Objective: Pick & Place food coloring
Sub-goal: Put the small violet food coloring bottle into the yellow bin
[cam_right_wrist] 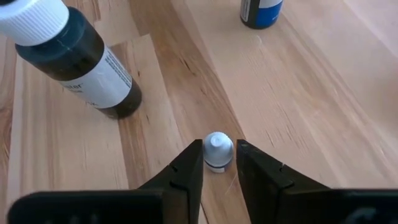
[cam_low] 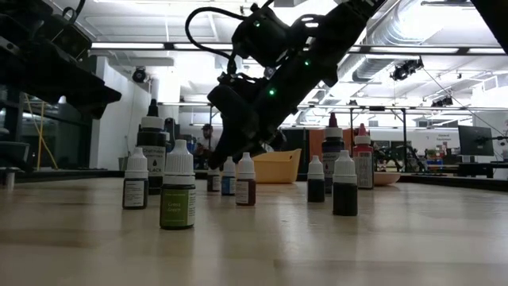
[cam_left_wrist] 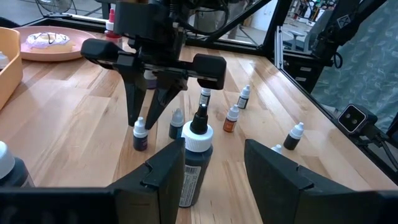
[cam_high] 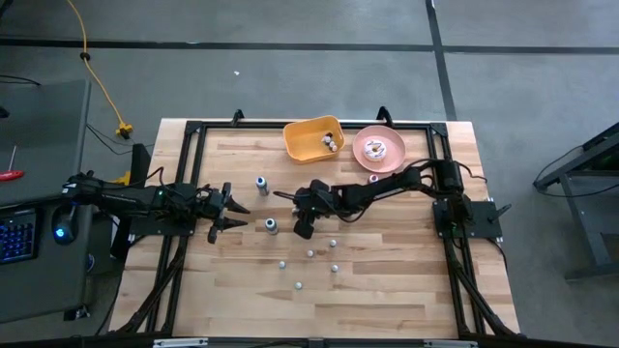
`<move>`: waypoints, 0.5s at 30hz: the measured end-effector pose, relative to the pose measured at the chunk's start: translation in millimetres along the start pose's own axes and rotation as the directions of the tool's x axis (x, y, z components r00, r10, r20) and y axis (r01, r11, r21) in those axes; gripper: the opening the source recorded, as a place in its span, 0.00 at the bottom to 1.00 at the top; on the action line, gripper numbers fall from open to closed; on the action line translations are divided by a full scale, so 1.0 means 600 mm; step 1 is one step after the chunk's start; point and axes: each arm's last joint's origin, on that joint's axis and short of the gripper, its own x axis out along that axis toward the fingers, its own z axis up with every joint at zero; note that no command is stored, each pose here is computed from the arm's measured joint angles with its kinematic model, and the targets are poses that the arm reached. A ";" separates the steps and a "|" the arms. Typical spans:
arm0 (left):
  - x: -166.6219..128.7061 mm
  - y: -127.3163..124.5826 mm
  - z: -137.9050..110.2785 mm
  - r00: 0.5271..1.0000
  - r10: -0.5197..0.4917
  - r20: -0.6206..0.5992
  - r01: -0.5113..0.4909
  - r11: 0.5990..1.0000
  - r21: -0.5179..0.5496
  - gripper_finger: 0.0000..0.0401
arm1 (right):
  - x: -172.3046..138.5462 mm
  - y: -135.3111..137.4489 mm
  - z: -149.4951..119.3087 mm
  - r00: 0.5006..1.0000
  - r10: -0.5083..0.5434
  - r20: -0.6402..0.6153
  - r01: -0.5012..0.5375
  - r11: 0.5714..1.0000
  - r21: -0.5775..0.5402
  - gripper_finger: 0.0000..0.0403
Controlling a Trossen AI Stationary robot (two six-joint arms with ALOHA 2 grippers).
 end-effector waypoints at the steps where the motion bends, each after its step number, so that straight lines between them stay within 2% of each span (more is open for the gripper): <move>1: 0.000 0.000 0.000 1.000 0.000 0.000 0.000 1.000 0.000 0.41 | 0.000 0.000 0.000 1.000 0.001 -0.001 -0.001 1.000 0.000 0.20; 8: 0.000 0.000 0.000 1.000 0.000 0.001 0.000 1.000 0.000 0.41 | 0.000 0.000 0.000 1.000 0.001 0.000 -0.001 1.000 0.000 0.13; 15: 0.000 0.000 0.000 1.000 0.000 0.000 0.000 1.000 0.000 0.41 | 0.000 0.000 0.000 1.000 0.002 0.000 -0.002 1.000 0.000 0.12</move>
